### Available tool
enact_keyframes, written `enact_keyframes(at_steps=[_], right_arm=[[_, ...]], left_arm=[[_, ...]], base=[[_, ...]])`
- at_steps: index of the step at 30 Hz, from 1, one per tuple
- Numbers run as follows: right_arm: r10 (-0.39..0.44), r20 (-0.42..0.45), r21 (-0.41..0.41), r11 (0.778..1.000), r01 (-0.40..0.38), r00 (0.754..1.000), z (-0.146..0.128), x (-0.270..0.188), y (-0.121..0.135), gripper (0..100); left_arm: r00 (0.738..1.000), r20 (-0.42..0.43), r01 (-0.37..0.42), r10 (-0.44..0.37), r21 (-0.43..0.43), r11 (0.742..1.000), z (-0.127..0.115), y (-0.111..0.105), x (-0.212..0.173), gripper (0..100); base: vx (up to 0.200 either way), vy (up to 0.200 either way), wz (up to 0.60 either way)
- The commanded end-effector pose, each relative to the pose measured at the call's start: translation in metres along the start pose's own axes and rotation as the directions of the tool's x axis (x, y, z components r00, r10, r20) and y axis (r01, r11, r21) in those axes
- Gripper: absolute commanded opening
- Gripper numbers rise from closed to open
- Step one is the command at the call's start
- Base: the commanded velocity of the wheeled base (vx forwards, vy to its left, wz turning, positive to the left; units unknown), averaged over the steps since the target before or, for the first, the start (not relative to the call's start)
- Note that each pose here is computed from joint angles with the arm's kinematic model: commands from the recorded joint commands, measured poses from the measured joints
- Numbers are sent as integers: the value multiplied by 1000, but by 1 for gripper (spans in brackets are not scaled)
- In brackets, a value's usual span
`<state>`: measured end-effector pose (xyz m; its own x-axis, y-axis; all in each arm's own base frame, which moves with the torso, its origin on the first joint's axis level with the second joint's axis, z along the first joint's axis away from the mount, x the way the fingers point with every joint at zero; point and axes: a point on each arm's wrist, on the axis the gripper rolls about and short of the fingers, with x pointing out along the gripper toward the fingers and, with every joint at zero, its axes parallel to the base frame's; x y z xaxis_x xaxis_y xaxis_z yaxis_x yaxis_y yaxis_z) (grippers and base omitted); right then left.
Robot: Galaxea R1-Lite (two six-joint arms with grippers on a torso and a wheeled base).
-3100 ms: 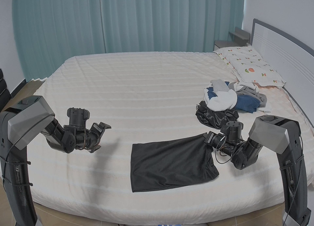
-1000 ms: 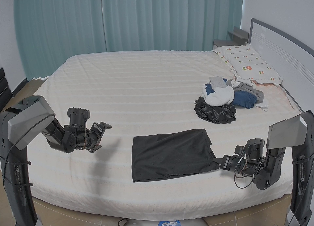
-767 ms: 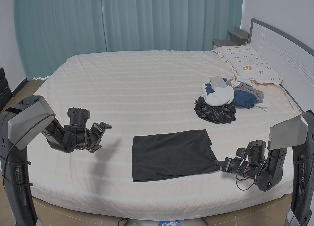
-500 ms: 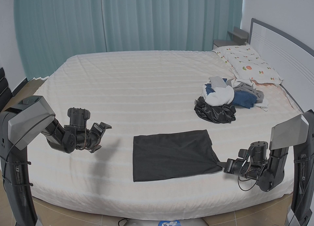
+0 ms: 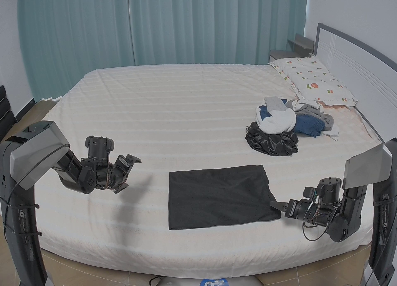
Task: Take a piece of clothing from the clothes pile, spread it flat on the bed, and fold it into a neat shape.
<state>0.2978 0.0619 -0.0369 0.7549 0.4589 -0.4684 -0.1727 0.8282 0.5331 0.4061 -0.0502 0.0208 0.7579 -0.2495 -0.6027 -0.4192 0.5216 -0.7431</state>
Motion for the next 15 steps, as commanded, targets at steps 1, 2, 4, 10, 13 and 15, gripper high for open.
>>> enact_keyframes(at_steps=[1, 2, 4, 10, 13, 15], right_arm=[[29, 61, -3, 1000, -29, 998, 15, 2, 3, 100], [35, 78, 4, 999, -36, 996, 20, 5, 3, 100], [50, 106, 32, 998, -54, 993, 28, 16, 3, 100], [73, 144, 75, 994, -84, 987, 44, 48, 1, 100], [54, 121, 96, 993, -66, 991, 45, 66, -9, 100], [50, 122, 99, 993, -62, 991, 44, 70, -14, 100]], left_arm=[[1000, -1, -2, 2, 1, 1000, 0, 1, 0, 100], [1000, 0, -1, 1, 1, 1000, 0, 1, 0, 100], [1000, -1, -2, 2, 1, 1000, 0, 1, 0, 100], [1000, -1, 0, 0, 0, 1000, -1, 0, 0, 100], [1000, -1, -3, 3, 0, 1000, -1, 1, 0, 100], [1000, -1, -3, 3, 0, 1000, -1, 1, 0, 100]], base=[[200, 0, 0], [200, 0, 0], [200, 0, 0], [33, 0, 0], [0, 0, 0], [0, 0, 0]])
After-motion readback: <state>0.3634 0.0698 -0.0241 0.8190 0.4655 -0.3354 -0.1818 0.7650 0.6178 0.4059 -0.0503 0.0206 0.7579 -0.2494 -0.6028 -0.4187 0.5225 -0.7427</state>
